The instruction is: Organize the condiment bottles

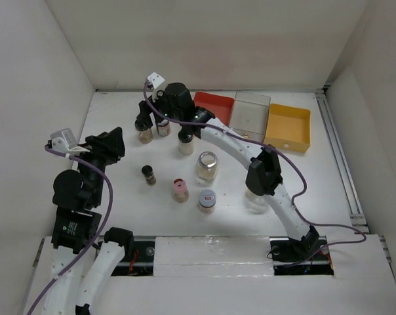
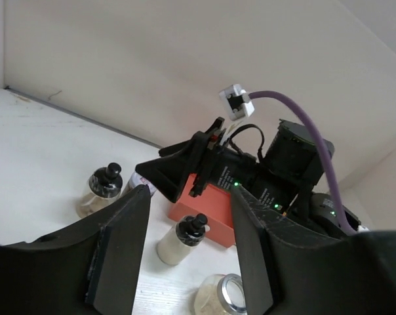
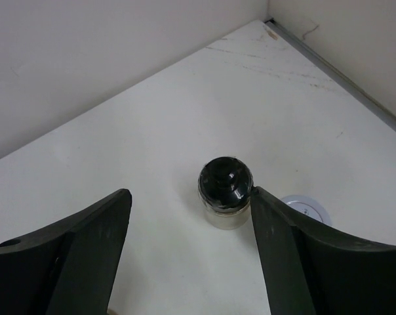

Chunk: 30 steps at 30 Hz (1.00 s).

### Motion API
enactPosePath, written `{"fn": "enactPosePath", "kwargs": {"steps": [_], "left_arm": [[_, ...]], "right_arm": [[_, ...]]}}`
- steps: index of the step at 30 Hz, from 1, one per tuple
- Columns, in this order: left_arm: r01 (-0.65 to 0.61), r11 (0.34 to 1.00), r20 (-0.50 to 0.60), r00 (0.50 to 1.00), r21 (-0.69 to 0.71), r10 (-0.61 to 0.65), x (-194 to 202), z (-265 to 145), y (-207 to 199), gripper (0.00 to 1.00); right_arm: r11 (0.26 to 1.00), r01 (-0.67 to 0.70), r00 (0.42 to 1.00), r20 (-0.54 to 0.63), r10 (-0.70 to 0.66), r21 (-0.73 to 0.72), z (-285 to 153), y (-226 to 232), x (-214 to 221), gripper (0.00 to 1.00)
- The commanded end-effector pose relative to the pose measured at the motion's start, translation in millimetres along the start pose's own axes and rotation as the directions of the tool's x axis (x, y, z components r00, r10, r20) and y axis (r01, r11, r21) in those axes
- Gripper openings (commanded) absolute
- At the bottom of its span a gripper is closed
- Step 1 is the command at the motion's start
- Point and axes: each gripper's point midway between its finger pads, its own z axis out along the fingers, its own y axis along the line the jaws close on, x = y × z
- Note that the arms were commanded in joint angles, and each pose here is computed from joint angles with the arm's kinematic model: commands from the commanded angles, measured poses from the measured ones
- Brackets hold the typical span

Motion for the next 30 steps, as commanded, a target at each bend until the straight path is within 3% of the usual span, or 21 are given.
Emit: {"fn": "enactPosePath", "kwargs": {"steps": [1,10,20,30], "left_arm": [[0.011,0.999,0.067,0.998,0.037,-0.014,-13.5,-0.2,-7.1,0.49],[0.027,0.997,0.018,0.999,0.076,-0.028,4.1,7.2,-11.8,0.49],[0.021,0.996,-0.029,0.999,0.084,-0.019,18.7,16.6,-12.4,0.49],[0.022,0.995,-0.039,0.999,0.101,-0.018,22.4,16.8,-14.5,0.49]], "right_arm": [[1.000,0.016,0.999,0.047,-0.016,0.019,8.8,6.8,-12.4,0.79],[0.994,-0.003,0.994,0.110,-0.009,0.112,44.4,-18.4,15.1,0.81],[0.995,-0.048,0.980,0.196,0.030,0.087,67.4,-19.7,28.5,0.82],[0.993,-0.084,0.963,0.262,0.060,0.078,79.1,-22.4,37.2,0.62]]}}
